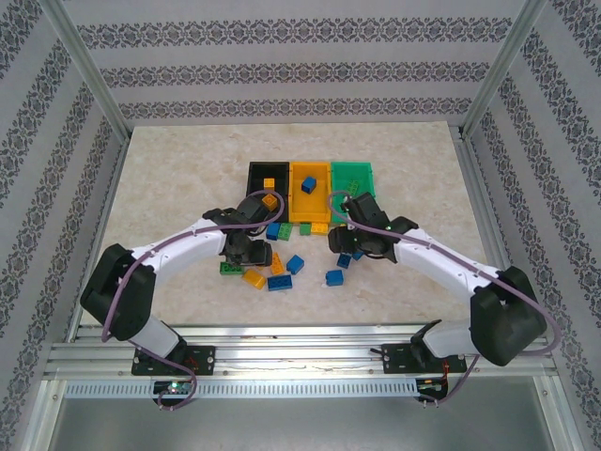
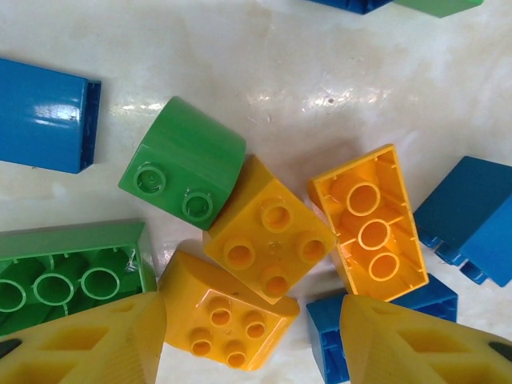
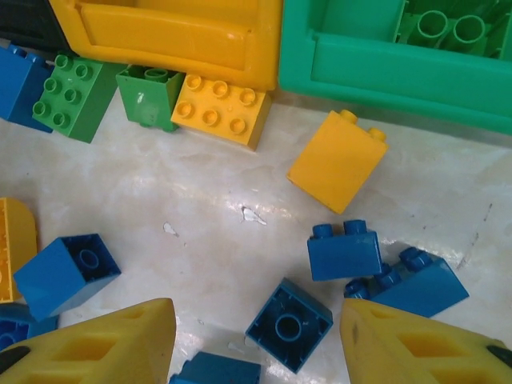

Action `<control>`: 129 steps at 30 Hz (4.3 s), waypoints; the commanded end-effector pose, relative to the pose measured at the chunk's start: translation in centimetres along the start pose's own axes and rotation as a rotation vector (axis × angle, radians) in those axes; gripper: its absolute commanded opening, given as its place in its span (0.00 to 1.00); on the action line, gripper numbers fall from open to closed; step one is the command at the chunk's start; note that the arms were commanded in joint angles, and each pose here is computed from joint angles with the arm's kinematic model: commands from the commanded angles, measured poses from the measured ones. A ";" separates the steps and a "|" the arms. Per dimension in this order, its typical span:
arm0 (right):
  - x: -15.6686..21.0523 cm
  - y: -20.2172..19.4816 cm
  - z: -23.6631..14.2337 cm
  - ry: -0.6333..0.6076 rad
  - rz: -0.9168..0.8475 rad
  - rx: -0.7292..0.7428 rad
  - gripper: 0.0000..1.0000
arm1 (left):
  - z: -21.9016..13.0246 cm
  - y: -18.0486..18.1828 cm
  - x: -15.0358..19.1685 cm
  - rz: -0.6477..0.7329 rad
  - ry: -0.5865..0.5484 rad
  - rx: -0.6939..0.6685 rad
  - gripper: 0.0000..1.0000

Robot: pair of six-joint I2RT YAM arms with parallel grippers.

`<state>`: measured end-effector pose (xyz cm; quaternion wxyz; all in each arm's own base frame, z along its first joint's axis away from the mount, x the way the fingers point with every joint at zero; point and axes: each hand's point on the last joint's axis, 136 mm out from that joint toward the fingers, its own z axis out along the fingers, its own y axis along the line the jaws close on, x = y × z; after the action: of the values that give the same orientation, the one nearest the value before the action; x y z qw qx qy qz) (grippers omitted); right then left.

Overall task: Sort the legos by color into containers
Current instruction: Pick up the lego from the center of the table, then place the lego in the container, then pick up the lego from the bottom-center of the table.

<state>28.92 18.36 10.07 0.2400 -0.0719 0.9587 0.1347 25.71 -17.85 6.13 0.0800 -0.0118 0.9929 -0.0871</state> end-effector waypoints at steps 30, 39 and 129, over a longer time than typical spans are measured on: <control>-2.1 0.4 -0.5 -0.071 0.051 0.001 0.57 | 3.2 -1.4 -1.5 0.135 0.039 -0.050 0.43; -2.4 0.6 -0.3 -0.077 0.062 -0.007 0.57 | 1.6 -2.1 -2.4 0.143 -0.005 -0.024 0.34; 5.0 14.8 8.7 0.295 -0.101 -0.040 0.57 | -5.1 2.2 -9.4 -0.064 -0.295 0.291 0.60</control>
<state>25.59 35.39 4.54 0.1180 -0.1586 0.9676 0.1570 33.97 -14.67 11.27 0.2019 -0.0540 0.9522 -0.2229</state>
